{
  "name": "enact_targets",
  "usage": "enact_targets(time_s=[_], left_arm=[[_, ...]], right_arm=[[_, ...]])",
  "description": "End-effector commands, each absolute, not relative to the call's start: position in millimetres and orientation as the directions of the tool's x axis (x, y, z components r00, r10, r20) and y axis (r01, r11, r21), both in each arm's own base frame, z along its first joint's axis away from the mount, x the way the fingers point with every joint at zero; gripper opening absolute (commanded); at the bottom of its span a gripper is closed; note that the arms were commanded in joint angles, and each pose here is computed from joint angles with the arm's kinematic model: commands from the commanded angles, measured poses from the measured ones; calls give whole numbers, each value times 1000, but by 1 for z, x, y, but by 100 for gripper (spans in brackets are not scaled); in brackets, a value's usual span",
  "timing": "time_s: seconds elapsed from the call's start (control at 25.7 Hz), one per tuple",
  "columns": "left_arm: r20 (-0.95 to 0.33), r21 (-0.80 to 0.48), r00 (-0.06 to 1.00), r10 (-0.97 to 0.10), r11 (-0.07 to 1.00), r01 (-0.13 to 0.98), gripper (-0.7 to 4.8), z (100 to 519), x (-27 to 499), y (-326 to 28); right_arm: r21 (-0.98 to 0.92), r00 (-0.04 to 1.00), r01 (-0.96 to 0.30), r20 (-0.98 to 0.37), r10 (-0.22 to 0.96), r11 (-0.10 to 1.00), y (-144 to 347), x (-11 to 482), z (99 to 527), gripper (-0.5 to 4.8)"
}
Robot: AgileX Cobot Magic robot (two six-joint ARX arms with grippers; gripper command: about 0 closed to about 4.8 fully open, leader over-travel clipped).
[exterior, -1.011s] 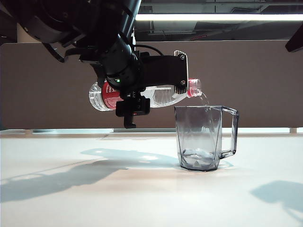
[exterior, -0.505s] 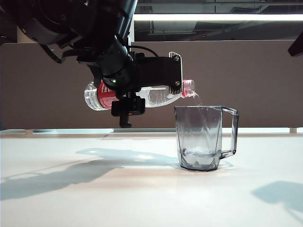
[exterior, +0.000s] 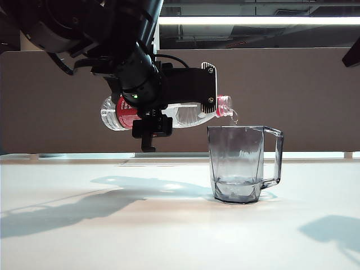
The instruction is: Pick up the mineral water bottle with the left hand on the table and pour water into the mug until it's half full.
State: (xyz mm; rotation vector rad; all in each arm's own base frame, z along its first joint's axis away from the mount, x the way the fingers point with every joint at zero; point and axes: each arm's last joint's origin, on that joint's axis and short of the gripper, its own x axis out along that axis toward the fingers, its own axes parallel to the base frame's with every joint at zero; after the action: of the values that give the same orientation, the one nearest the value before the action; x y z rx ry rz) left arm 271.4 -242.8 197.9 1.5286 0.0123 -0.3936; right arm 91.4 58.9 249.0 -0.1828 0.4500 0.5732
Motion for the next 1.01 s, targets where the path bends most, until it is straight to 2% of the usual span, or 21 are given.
enact_targets(time_s=[0.04,1.01], left_arm=[[-193,978,947,-257,31,208,268,209,272,-244],[-193,979,947,-256,15,204,268,209,272,-244]], right_arm=[[-46,755,-562,-437,489,826,59,92,252,-5],[-46,755,-562,-437,489,826,59,92,252,-5]])
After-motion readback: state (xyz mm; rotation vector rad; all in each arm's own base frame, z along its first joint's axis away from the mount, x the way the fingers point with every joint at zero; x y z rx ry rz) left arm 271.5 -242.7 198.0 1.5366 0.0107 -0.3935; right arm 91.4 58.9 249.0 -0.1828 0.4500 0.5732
